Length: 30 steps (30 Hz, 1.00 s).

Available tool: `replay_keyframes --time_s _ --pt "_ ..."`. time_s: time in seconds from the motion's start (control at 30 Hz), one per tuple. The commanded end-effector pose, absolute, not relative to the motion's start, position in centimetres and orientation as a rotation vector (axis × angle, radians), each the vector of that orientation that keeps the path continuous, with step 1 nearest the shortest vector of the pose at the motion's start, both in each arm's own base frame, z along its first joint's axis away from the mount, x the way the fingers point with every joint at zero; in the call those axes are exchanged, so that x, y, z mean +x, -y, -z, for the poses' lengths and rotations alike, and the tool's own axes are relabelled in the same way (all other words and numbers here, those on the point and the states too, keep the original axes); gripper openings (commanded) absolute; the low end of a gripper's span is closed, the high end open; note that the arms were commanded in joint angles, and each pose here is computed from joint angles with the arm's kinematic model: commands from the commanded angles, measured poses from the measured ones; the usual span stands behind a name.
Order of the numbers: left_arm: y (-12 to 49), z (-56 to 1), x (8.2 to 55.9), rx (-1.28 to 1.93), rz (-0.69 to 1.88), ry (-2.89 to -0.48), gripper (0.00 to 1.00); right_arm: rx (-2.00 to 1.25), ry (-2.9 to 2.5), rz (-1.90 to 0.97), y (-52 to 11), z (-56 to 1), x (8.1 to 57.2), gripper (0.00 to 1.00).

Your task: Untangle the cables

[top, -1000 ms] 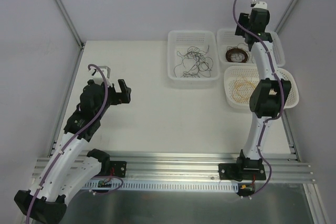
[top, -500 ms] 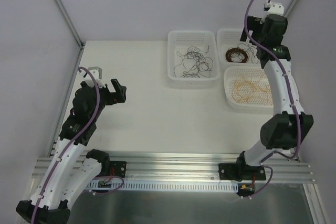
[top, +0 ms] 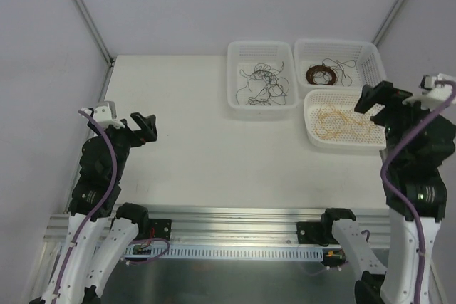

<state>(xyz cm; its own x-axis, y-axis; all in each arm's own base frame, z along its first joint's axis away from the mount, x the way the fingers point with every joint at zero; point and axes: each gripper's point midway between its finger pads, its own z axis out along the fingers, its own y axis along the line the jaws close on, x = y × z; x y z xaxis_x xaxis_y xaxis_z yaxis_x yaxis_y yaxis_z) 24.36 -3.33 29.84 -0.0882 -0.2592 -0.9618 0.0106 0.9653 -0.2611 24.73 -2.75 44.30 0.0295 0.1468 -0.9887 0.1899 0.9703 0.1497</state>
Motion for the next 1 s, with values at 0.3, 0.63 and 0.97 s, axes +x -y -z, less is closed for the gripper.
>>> replay_keyframes --time_s 0.3,0.63,0.97 --pt "0.6 -32.4 21.2 -0.228 0.139 -1.520 0.99 0.217 -1.497 -0.009 2.0 -39.5 9.7 1.00" --pt "0.4 -29.8 16.5 -0.258 0.235 -1.446 0.99 0.178 -1.501 -0.076 1.6 -32.2 8.8 1.00" --pt "0.4 -28.8 14.6 -0.270 0.283 -1.398 0.99 0.129 -1.483 -0.068 1.8 -28.5 8.9 1.00"
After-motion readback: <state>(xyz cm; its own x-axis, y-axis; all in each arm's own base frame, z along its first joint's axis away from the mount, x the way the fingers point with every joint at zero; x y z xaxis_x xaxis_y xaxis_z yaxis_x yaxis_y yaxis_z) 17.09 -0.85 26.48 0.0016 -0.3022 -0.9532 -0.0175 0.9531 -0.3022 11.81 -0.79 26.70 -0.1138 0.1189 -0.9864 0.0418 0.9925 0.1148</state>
